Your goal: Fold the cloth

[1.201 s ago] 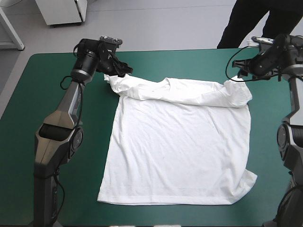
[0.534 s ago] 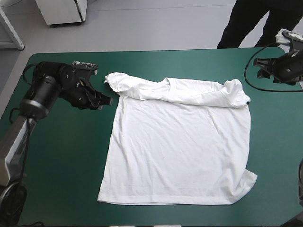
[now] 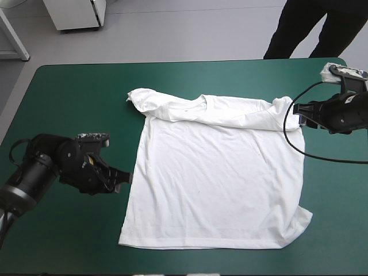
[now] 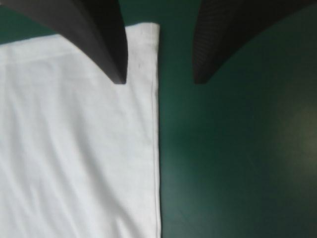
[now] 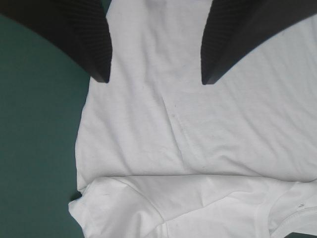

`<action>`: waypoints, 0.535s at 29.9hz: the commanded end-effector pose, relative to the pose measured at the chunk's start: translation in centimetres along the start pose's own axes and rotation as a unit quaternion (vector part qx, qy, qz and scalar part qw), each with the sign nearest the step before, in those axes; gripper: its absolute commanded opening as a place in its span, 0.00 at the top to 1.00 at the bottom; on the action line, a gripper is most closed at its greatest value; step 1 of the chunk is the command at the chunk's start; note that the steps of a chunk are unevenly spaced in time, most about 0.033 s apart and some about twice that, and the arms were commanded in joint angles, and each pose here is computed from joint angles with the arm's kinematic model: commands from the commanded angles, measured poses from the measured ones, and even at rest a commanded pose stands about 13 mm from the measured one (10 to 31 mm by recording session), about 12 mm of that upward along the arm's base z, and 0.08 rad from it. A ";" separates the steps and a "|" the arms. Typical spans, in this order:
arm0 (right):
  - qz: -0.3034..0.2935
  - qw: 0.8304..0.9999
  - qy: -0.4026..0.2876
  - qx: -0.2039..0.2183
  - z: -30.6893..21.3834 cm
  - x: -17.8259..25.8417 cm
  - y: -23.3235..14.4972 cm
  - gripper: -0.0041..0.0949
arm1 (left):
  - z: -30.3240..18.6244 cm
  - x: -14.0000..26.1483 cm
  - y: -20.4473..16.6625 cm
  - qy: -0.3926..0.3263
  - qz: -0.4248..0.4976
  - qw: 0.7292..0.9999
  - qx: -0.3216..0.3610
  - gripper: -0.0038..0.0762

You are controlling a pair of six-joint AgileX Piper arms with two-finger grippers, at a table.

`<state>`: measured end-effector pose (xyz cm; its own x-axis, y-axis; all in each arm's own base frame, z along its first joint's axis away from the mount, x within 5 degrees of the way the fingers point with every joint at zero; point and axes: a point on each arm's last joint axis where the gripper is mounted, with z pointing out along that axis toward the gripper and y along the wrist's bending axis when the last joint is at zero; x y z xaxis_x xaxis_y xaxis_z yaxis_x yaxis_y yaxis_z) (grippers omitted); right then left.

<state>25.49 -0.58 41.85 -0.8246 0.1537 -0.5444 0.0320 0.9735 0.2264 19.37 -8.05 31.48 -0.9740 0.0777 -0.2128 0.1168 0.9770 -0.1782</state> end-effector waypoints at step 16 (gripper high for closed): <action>-0.029 0.998 -0.053 -0.020 -3.9 1.1 1.9 0.51 | 5.2 7.3 -3.5 0.036 -0.035 0.998 -0.047 0.57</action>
<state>23.37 0.38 43.54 -0.7896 0.1272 -0.6004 -0.0074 0.9763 0.2165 13.00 -11.84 25.45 -0.9928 0.0573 -0.1052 0.0653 0.9951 -0.0740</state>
